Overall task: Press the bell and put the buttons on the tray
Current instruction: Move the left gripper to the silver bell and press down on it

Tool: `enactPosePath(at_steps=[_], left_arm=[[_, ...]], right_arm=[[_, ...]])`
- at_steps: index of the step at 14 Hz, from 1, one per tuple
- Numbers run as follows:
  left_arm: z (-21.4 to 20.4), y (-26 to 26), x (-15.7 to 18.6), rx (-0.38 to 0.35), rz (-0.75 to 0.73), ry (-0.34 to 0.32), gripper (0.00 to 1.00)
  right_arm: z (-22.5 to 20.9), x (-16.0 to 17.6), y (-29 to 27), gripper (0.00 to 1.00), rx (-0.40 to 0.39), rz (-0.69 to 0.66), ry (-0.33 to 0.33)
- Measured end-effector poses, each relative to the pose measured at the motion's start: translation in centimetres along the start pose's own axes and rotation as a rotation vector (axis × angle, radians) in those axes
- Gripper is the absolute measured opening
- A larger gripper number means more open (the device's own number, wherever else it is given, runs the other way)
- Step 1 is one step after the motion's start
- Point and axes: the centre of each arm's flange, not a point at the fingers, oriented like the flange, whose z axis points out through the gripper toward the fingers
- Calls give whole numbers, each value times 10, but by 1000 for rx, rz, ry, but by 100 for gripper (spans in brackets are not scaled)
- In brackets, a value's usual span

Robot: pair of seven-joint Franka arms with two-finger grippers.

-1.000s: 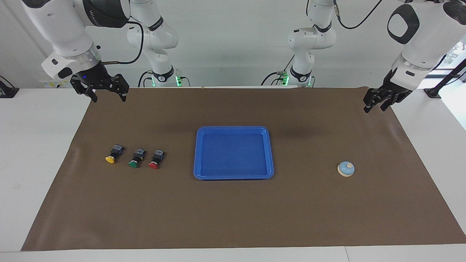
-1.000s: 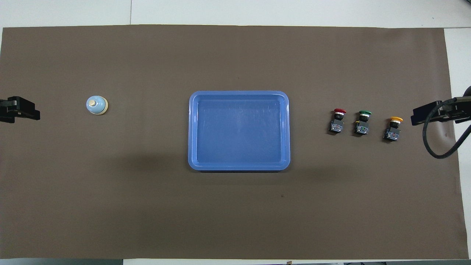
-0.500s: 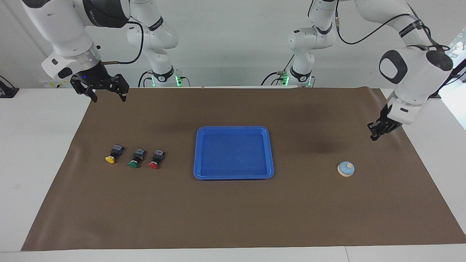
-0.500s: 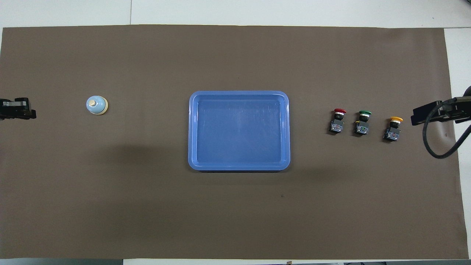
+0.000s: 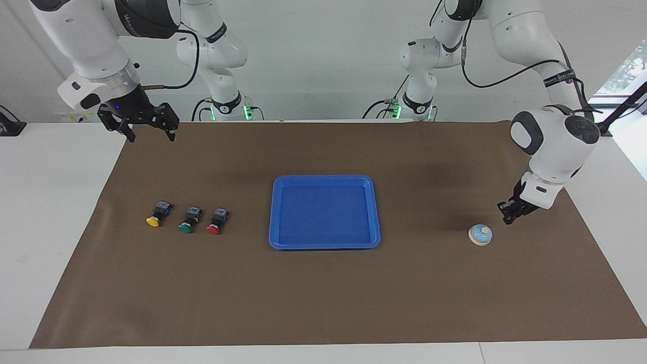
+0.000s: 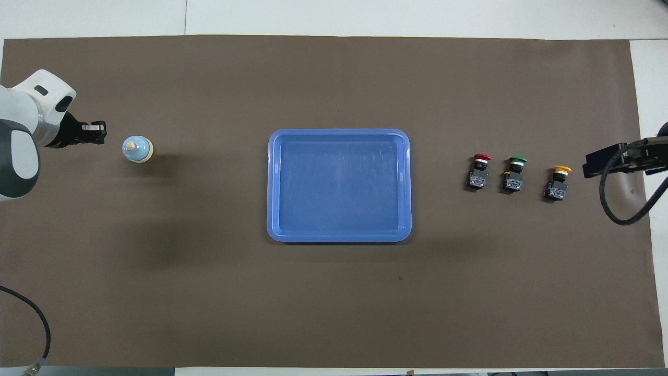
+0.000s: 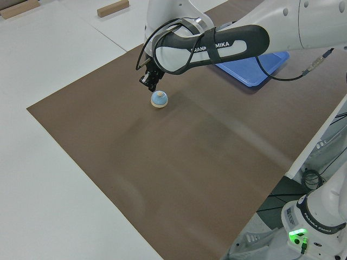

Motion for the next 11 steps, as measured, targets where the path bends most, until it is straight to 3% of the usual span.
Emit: enactPosePath(at_steps=[11], left_arm=[[22, 20, -1, -1, 2, -42, 1]], right_arm=[[0, 0, 0, 100, 0, 0, 0]])
